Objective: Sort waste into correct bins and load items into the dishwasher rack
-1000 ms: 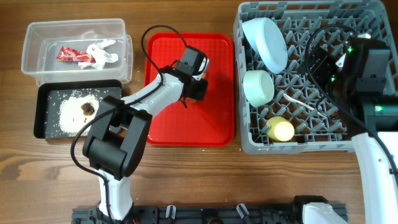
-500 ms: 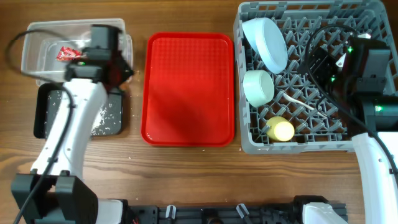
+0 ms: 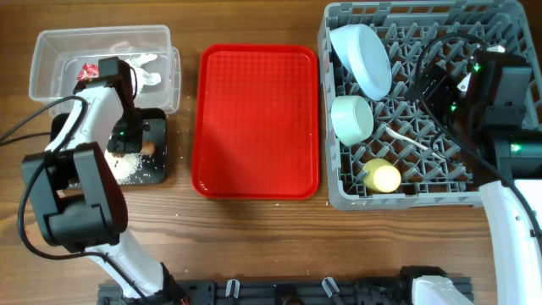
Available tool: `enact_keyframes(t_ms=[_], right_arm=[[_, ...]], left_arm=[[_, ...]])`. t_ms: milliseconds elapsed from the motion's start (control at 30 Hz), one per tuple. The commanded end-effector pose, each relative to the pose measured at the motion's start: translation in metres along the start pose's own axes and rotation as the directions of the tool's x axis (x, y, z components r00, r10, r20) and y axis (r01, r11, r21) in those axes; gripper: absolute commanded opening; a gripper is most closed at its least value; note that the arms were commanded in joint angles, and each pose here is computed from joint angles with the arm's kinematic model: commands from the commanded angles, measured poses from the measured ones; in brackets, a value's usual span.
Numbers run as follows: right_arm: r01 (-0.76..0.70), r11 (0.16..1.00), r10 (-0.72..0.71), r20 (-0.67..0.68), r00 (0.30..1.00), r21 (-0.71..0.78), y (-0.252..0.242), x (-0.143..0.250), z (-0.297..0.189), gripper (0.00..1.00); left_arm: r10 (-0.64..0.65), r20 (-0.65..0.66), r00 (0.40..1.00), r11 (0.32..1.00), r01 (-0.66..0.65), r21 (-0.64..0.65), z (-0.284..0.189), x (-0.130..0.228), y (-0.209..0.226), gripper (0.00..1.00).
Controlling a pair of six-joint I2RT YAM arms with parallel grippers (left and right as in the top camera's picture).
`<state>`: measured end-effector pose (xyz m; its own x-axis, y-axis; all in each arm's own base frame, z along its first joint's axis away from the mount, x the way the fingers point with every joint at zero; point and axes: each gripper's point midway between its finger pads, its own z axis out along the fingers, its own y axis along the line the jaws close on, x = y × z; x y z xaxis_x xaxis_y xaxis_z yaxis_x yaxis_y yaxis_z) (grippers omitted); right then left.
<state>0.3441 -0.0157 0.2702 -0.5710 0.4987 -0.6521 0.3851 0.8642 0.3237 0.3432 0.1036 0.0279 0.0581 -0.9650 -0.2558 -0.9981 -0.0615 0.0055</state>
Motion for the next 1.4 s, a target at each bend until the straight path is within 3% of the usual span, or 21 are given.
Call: enact_keyframes(t_ms=[0,33,133,233,300,367,433,533,667,800,933,1033,1200,1367], right_arm=[[0.015,1.0,-0.015,0.0,1.0,-0.012,0.003,-0.001,-0.001,0.99],[0.015,1.0,-0.015,-0.001,1.0,-0.012,0.003,-0.001,-0.001,0.99],[0.041,0.999,-0.041,0.004,0.999,-0.014,0.004,-0.002,-0.001,1.0],[0.092,0.994,-0.091,0.022,0.996,-0.053,0.011,-0.006,-0.004,1.0],[0.213,0.961,-0.207,0.051,0.977,-0.175,0.035,-0.009,-0.018,1.0],[0.349,0.885,-0.309,0.173,0.935,-0.308,0.065,-0.024,-0.061,1.0],[0.384,0.852,-0.292,0.285,0.913,-0.357,0.079,-0.04,-0.108,0.99],[0.456,0.808,-0.226,0.519,0.824,-0.372,0.079,-0.05,-0.216,1.0],[0.479,0.796,-0.201,0.585,0.786,-0.371,0.065,-0.03,-0.263,1.0],[0.396,0.874,-0.251,0.436,0.864,-0.282,0.028,0.002,-0.237,1.0],[0.346,0.925,-0.25,0.437,0.864,-0.155,0.009,-0.01,-0.193,1.0],[0.375,0.914,-0.25,0.511,0.822,-0.157,0.009,-0.003,-0.144,1.0],[0.451,0.854,-0.185,0.66,0.728,-0.257,-0.002,0.063,-0.055,1.0],[0.432,0.875,-0.174,0.689,0.704,-0.22,-0.033,0.104,-0.024,1.0]], left_arm=[[-0.055,0.038,0.998,0.998,0.054,0.009,-0.004,-0.009,0.0,0.5],[-0.007,0.044,0.999,0.999,0.005,0.04,-0.014,-0.013,-0.006,0.57],[0.122,0.084,0.989,0.978,-0.135,0.161,-0.068,-0.028,-0.017,0.67],[0.213,0.153,0.965,0.899,-0.255,0.356,-0.15,-0.04,-0.013,0.74],[0.181,0.168,0.969,0.865,-0.238,0.442,-0.183,-0.045,-0.005,1.0],[0.145,0.191,0.971,0.831,-0.224,0.509,-0.21,-0.051,0.004,1.0],[0.129,0.199,0.971,0.815,-0.219,0.536,-0.221,-0.054,0.009,1.0],[0.128,0.2,0.971,0.813,-0.218,0.539,-0.222,-0.054,0.009,1.0],[0.128,0.2,0.971,0.813,-0.218,0.54,-0.222,-0.054,0.009,1.0],[0.128,0.2,0.971,0.813,-0.218,0.539,-0.222,-0.054,0.009,1.0],[0.128,0.2,0.971,0.813,-0.218,0.54,-0.222,-0.054,0.009,1.0],[0.128,0.2,0.971,0.813,-0.218,0.54,-0.222,-0.054,0.009,1.0],[0.128,0.2,0.971,0.813,-0.218,0.54,-0.222,-0.054,0.009,1.0],[0.128,0.2,0.971,0.813,-0.218,0.54,-0.222,-0.054,0.009,1.0]])
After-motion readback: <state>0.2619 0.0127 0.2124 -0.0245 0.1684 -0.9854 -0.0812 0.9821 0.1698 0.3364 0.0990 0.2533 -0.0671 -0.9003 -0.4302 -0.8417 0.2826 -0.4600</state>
